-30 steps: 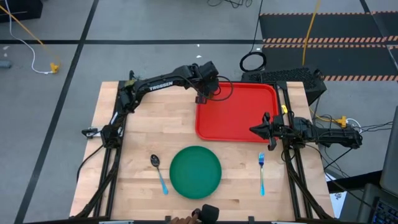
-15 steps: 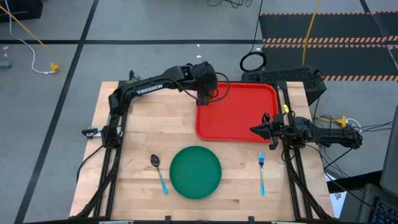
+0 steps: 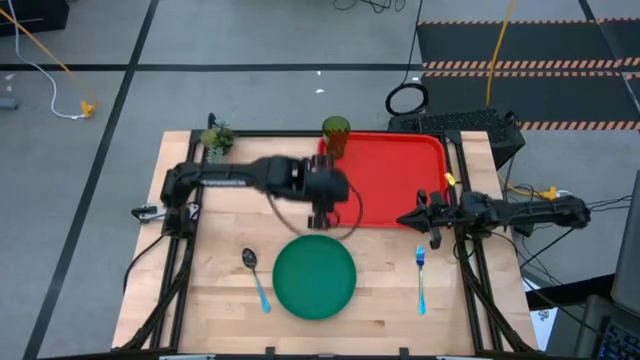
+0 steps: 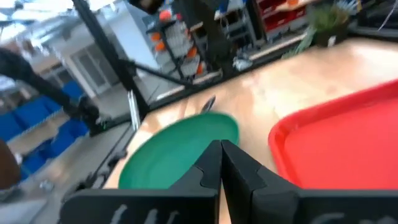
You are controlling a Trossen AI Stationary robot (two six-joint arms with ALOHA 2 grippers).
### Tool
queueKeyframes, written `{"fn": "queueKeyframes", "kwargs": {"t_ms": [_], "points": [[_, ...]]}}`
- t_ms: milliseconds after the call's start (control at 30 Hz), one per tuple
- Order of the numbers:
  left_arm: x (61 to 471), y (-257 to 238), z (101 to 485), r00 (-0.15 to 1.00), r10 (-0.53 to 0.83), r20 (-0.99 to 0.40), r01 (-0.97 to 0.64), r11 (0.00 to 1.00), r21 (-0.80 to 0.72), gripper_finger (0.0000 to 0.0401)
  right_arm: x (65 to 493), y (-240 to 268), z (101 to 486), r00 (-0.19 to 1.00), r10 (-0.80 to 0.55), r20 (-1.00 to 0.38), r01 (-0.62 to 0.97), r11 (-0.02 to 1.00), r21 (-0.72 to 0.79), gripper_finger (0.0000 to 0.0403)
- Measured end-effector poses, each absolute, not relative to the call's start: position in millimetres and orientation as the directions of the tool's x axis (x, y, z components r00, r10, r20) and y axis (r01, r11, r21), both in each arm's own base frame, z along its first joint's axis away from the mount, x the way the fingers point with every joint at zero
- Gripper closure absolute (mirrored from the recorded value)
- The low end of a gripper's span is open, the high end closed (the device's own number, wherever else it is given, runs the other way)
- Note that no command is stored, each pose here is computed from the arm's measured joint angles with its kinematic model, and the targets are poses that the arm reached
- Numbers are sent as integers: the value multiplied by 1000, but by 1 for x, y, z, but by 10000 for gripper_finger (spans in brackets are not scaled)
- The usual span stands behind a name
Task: Pick and place plate/cup/fork/spoon on tray
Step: Put the green plate on the red tray
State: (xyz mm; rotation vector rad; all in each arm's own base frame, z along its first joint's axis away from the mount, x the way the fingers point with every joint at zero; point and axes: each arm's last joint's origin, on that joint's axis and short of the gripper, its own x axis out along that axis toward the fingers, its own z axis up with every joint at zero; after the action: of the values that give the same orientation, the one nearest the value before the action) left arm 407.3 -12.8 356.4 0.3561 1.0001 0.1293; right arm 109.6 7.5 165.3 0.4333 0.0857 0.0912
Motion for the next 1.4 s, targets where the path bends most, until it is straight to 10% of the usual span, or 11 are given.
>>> {"fn": "queueKeyframes", "kwargs": {"t_ms": [1000, 1400], "points": [[376, -55, 272, 500, 306, -810, -33, 942, 335, 252, 205, 96, 180, 844, 393, -365, -396, 916, 72, 401], [292, -45, 274, 703, 264, -661, -137, 961, 239, 252, 244, 123, 161, 803, 408, -434, -450, 893, 7, 309]]}}
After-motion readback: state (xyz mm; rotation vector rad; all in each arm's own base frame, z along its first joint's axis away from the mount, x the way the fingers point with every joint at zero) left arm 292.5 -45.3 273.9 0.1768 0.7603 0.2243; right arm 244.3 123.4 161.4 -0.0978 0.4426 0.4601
